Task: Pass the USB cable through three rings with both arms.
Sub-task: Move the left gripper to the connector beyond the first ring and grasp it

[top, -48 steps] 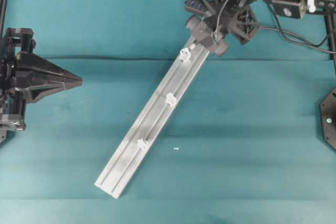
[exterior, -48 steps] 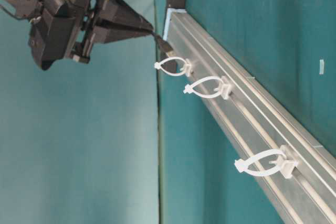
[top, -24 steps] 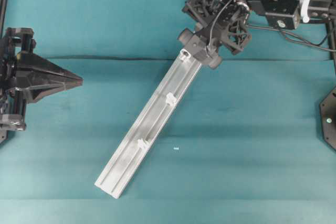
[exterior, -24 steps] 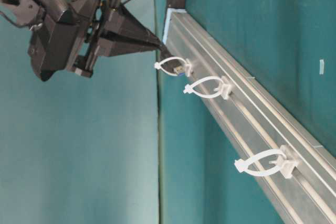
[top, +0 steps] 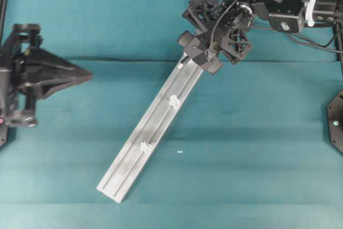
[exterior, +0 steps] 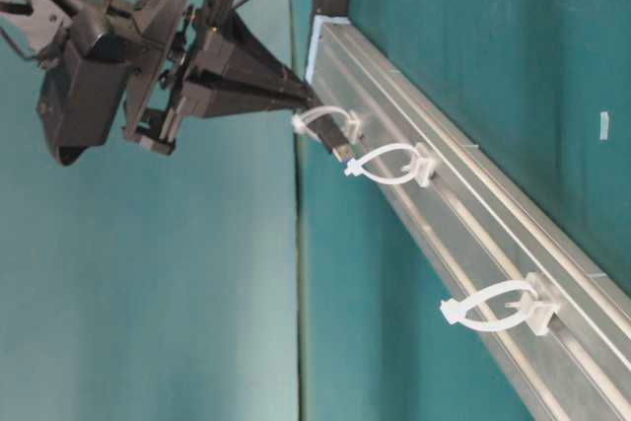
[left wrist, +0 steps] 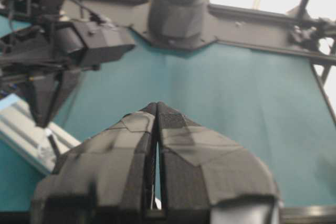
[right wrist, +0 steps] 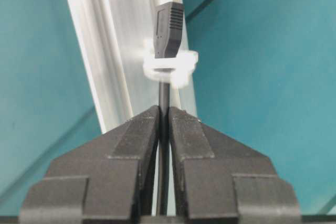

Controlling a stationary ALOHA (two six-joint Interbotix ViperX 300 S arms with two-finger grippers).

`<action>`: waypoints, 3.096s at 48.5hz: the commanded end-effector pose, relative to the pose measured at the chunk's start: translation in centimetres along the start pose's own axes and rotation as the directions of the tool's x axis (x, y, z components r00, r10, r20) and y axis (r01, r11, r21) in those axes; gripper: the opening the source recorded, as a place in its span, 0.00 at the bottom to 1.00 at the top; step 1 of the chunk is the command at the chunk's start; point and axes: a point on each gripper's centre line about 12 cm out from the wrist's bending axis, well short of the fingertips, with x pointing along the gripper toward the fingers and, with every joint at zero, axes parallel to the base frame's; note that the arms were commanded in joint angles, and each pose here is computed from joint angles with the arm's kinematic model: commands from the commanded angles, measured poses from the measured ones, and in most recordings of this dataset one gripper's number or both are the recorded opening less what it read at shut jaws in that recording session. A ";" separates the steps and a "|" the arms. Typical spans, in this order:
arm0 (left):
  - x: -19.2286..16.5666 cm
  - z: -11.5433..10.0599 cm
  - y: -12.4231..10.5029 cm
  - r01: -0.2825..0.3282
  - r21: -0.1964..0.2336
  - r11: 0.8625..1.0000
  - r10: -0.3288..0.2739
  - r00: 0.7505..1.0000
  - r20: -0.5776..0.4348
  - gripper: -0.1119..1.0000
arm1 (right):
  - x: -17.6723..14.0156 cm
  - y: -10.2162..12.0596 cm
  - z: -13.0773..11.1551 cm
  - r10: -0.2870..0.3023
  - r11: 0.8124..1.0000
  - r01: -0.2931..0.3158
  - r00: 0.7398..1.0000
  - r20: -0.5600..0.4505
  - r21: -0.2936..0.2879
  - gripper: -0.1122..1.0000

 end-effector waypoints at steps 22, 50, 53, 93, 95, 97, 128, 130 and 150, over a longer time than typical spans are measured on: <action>6.1 -3.8 4.5 -0.162 -0.088 0.983 0.143 0.971 -0.193 0.61 | 0.0 -0.2 0.1 -0.008 1.000 0.008 1.000 0.008 -0.006 0.20; 14.0 -11.7 8.8 -0.246 -0.091 0.965 0.205 0.923 -0.325 0.92 | 0.0 -0.2 0.4 -0.014 1.000 0.014 1.000 0.013 -0.010 0.20; 14.8 -12.1 9.0 -0.248 -0.095 0.964 0.205 0.923 -0.325 0.92 | 0.0 -0.2 0.4 -0.019 1.000 0.019 1.000 0.013 -0.010 0.20; 19.6 -16.9 10.4 -0.306 -0.254 0.917 0.204 0.911 -0.359 0.90 | 0.2 -0.2 0.5 -0.023 1.000 0.023 1.000 0.018 -0.003 0.20; 19.8 -16.8 10.3 -0.303 -0.255 0.918 0.203 0.914 -0.352 0.89 | 0.2 -0.2 0.5 -0.022 1.000 0.022 1.000 0.020 0.001 0.20; 19.8 -16.9 10.4 -0.303 -0.254 0.919 0.204 0.914 -0.351 0.89 | 0.2 -0.2 0.5 -0.022 1.000 0.022 0.999 0.024 0.005 0.20; 20.0 -17.1 9.6 -0.280 -0.233 0.931 0.187 0.916 -0.354 0.45 | 0.2 -0.2 0.6 -0.021 1.000 0.021 0.999 0.032 0.017 0.20; 20.1 -17.1 9.4 -0.271 -0.223 0.936 0.182 0.918 -0.353 0.35 | 0.2 -0.2 0.6 -0.022 1.000 0.021 0.999 0.031 0.018 0.20; 20.1 -17.0 9.4 -0.266 -0.204 0.942 0.182 0.917 -0.354 0.18 | 0.1 -0.2 0.6 -0.024 1.000 0.024 0.999 0.032 0.020 0.20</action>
